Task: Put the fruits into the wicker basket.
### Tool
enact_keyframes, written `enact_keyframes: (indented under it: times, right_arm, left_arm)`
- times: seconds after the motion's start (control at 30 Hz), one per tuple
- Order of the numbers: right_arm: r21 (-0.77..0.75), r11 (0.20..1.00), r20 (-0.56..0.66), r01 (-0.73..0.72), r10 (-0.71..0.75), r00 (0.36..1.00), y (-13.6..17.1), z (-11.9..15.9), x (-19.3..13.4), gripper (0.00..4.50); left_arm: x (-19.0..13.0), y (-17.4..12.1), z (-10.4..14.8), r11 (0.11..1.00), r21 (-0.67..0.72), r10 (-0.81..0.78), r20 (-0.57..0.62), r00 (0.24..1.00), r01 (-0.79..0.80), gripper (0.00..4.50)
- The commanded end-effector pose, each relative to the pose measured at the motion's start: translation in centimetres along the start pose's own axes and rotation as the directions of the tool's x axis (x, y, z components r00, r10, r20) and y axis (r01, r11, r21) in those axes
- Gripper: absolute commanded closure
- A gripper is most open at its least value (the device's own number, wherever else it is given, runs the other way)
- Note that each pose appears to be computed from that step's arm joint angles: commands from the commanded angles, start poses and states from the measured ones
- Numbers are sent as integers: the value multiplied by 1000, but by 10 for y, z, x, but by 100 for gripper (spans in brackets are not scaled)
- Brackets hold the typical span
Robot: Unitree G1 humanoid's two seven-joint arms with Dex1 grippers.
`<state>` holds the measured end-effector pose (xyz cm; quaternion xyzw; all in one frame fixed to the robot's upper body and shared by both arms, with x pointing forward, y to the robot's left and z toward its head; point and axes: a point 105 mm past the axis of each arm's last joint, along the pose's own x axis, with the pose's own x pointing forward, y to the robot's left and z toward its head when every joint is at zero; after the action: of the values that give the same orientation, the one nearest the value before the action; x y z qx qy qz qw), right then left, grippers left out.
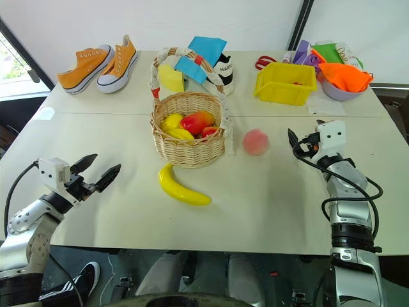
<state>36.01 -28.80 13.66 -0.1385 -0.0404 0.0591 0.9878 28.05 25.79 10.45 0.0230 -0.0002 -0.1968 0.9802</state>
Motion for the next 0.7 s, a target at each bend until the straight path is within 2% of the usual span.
enact_keyframes:
  times: [0.03, 0.7]
  right_arm:
    - [-15, 1000, 51, -9, 10, 999, 1, 14, 2, 10]
    - [-14, 1000, 54, -11, 12, 998, 2, 15, 4, 10]
  left_arm:
    - [0, 2, 12, 999, 49, 11, 37, 999, -13, 0]
    - [-2, 1, 15, 999, 28, -17, 64, 998, 16, 0]
